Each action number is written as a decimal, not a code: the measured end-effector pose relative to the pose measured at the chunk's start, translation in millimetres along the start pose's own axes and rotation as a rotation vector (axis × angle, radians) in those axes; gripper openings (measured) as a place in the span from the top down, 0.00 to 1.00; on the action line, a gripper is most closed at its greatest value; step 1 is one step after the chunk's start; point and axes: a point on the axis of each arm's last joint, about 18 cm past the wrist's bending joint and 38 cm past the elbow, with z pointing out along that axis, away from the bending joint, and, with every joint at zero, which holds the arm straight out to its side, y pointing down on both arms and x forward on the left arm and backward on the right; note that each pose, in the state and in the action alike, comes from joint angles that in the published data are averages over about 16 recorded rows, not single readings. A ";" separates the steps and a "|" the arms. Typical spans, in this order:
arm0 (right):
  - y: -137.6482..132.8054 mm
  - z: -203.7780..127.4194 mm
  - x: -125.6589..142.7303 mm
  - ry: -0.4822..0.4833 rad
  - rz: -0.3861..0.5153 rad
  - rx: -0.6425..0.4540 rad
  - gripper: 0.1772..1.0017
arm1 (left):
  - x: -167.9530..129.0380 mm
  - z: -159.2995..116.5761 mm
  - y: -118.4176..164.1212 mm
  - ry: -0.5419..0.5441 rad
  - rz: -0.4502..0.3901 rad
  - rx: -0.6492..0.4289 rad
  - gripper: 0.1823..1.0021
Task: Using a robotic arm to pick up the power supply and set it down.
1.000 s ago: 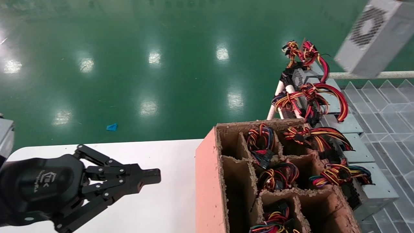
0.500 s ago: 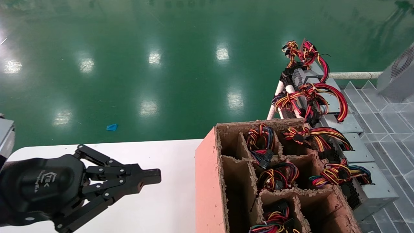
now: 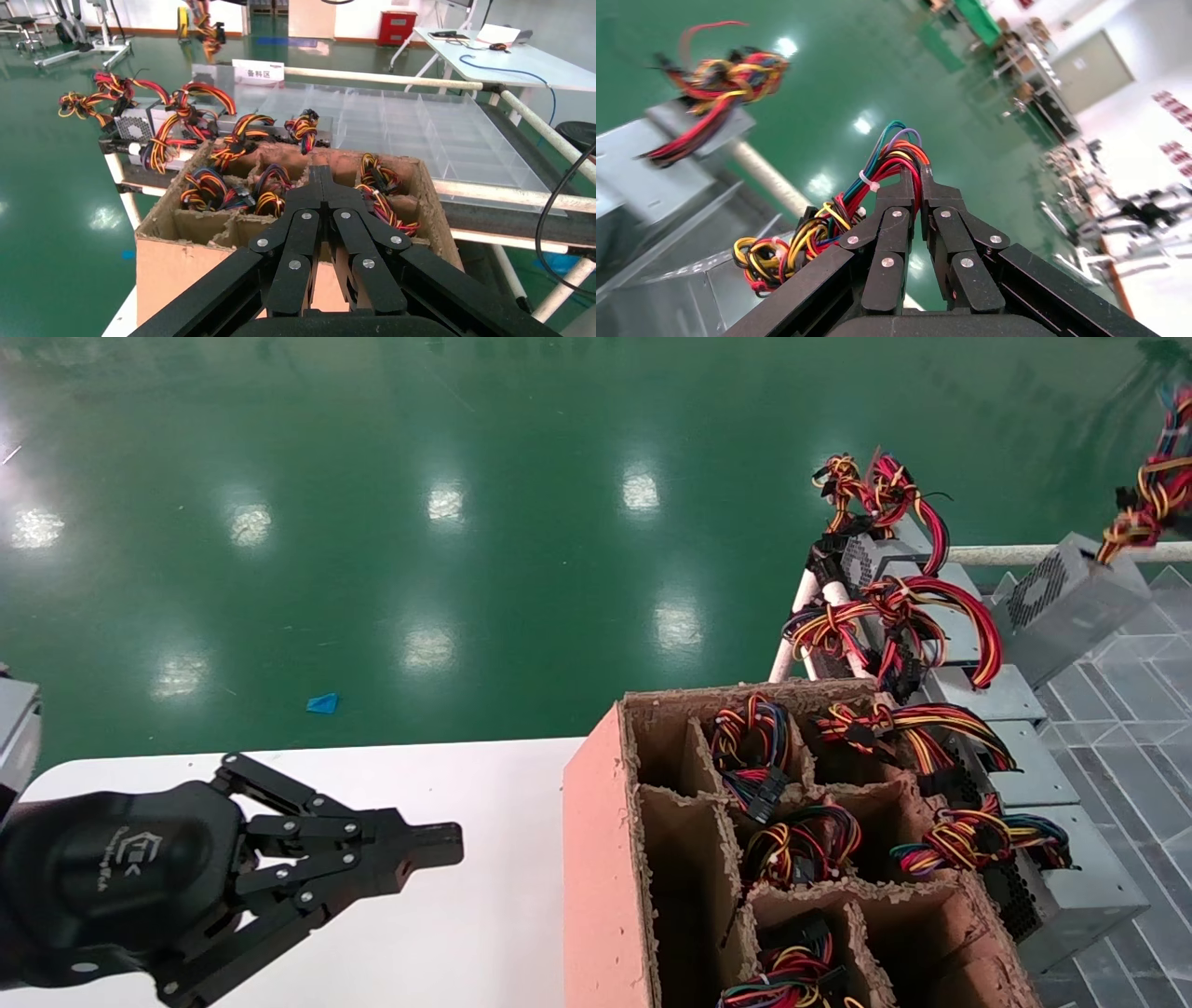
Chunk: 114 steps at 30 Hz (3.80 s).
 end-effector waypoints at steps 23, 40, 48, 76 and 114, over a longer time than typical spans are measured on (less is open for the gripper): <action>-31.2 64.2 -41.5 -0.020 0.006 0.023 0.98 | 0.0 0.0 0.0 0.000 0.000 0.000 0.99; -47.9 87.8 -70.7 -0.058 0.031 0.066 0.98 | 0.0 0.0 0.0 0.000 0.000 0.000 0.99; -41.6 96.0 -75.3 -0.013 0.068 0.044 0.98 | 0.0 0.0 0.0 0.000 0.000 0.000 0.99; -28.0 118.3 -101.0 0.092 0.197 0.019 0.98 | 0.0 0.0 0.0 0.000 0.000 0.000 0.99; -30.4 114.7 -106.2 0.052 0.247 0.059 0.75 | 0.0 0.0 0.0 0.000 0.000 0.000 0.99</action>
